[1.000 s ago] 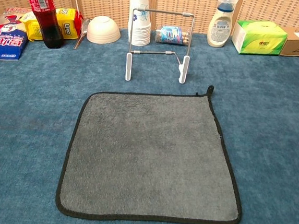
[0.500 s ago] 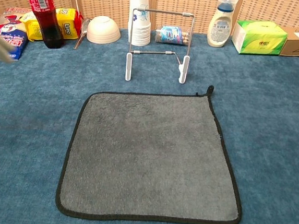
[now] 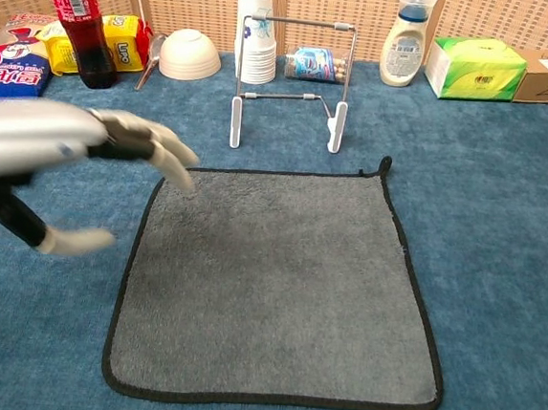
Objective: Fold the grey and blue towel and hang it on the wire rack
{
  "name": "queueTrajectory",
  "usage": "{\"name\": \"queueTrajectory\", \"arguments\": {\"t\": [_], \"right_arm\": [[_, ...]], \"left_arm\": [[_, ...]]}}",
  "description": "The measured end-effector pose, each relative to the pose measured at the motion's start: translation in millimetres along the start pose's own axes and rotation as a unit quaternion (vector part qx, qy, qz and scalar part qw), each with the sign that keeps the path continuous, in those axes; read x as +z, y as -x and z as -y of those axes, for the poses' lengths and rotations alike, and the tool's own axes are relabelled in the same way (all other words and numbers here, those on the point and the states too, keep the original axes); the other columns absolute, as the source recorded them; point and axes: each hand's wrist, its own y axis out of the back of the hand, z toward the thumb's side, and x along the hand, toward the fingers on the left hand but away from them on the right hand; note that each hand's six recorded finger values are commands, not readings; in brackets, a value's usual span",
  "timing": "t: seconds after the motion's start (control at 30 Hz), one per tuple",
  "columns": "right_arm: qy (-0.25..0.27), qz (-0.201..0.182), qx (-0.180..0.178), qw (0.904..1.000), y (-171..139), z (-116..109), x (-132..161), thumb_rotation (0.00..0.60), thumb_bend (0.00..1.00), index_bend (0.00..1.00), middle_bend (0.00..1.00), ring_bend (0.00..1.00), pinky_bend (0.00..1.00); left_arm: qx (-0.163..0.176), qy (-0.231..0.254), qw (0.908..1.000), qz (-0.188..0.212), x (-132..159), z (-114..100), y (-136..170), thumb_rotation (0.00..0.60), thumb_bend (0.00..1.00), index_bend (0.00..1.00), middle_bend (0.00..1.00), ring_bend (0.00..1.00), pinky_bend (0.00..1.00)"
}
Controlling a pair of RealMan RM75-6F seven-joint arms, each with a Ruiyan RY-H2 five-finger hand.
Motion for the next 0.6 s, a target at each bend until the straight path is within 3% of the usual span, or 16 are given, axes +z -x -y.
{"name": "queueTrajectory", "arguments": {"t": [0.23,0.37,0.5,0.6], "right_arm": [[0.000,0.007,-0.003,1.0000,-1,-3,-6,0.600,0.34,0.13,0.11,0.00,0.00],[0.000,0.010,-0.003,1.0000,-1,-3,-8,0.600,0.34,0.13,0.11,0.00,0.00],[0.001,0.011,-0.003,0.9999,0,-3,-10,0.600,0.34,0.13,0.11,0.00,0.00],[0.000,0.012,-0.004,0.9999,0,-4,-10,0.600,0.34,0.13,0.11,0.00,0.00]], "left_arm": [[-0.022,-0.006,0.9995,0.024,23,19,-22,0.593,0.05,0.13,0.06,0.00,0.00],[-0.022,-0.010,0.9993,0.027,29,23,-30,0.485,0.01,0.11,0.04,0.00,0.00],[-0.020,-0.006,0.9992,0.033,39,27,-38,0.317,0.00,0.09,0.02,0.00,0.00],[-0.020,0.001,0.9990,0.039,48,29,-46,0.273,0.00,0.08,0.02,0.00,0.00]]}}
